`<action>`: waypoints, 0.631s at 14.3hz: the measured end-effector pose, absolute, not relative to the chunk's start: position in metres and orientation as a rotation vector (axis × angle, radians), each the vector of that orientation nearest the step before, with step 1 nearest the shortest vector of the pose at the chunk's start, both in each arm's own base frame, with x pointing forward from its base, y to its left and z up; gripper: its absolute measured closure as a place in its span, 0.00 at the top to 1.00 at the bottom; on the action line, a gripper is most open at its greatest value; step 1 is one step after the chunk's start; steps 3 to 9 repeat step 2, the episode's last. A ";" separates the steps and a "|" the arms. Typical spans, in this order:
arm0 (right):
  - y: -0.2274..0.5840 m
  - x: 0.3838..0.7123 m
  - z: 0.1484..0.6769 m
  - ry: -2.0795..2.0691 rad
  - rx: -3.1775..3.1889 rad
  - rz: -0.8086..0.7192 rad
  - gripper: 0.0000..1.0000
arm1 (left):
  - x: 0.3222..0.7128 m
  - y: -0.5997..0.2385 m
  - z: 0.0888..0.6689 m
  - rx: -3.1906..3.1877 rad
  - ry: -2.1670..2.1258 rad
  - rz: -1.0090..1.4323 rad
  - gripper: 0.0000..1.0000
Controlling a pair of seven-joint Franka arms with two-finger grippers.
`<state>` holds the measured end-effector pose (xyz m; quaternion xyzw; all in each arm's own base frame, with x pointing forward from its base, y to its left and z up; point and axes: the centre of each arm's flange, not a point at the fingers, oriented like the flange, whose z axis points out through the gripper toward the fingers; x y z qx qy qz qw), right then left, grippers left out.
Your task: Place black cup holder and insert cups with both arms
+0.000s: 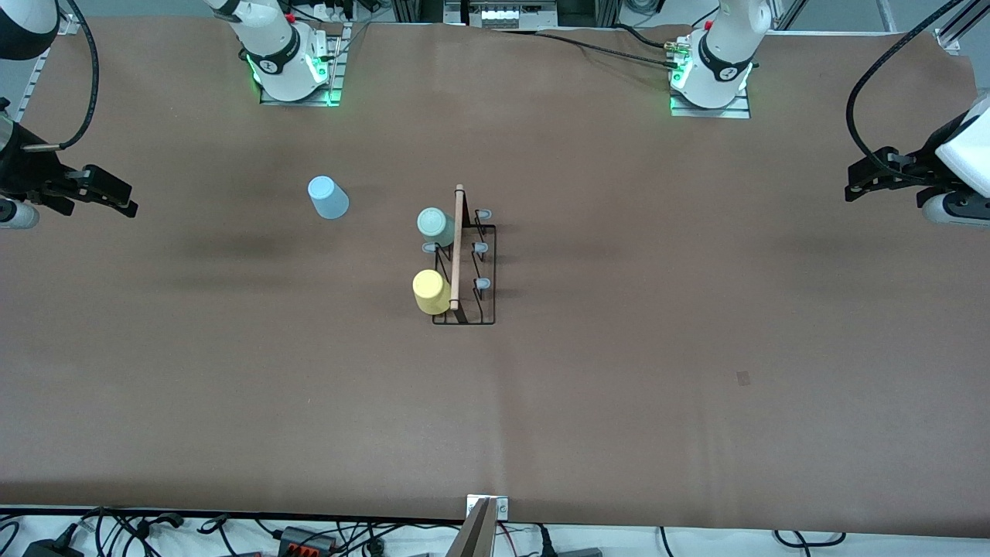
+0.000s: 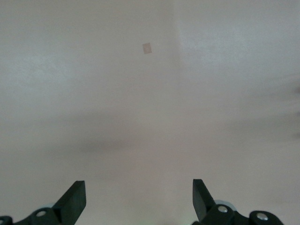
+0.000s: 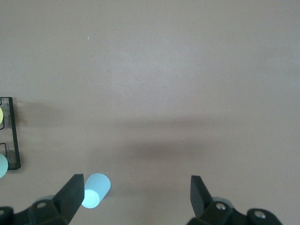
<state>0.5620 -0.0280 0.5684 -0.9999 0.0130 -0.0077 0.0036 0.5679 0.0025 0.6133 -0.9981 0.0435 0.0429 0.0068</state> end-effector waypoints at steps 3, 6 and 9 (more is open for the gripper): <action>-0.028 0.562 0.568 0.041 -3.134 -0.024 1.00 | 0.568 0.012 0.613 -3.123 0.110 0.136 1.00; -0.028 0.562 0.568 0.041 -3.134 -0.024 1.00 | 0.568 0.012 0.613 -3.123 0.110 0.136 1.00; -0.028 0.562 0.568 0.041 -3.134 -0.024 1.00 | 0.568 0.012 0.613 -3.123 0.110 0.136 1.00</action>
